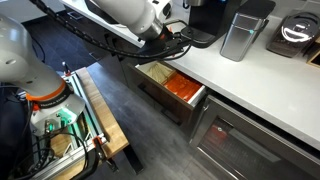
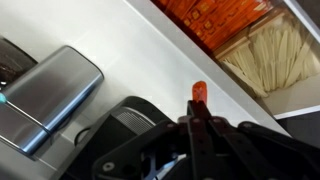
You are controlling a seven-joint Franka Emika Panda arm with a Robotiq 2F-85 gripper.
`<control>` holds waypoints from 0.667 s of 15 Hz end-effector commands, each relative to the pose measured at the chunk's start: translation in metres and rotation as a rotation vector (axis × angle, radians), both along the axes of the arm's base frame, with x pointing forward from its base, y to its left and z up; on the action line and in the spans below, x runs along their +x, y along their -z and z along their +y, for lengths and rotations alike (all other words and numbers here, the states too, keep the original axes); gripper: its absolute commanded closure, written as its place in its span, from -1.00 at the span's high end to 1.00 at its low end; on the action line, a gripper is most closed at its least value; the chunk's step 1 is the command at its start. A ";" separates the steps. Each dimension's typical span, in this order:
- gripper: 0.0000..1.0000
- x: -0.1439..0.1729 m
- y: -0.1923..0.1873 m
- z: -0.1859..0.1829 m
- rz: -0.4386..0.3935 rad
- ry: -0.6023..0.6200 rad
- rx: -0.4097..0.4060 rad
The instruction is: Open the topmost drawer then remove one orange packet and put it on the counter
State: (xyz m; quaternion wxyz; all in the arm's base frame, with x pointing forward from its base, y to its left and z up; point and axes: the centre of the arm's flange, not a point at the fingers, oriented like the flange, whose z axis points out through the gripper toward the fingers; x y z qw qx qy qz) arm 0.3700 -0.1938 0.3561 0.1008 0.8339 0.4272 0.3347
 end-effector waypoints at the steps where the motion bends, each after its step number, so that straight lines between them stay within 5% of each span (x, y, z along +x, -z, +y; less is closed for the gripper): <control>1: -1.00 0.028 0.023 0.027 -0.047 -0.114 -0.038; 10: -1.00 0.063 0.065 0.078 -0.040 -0.305 -0.057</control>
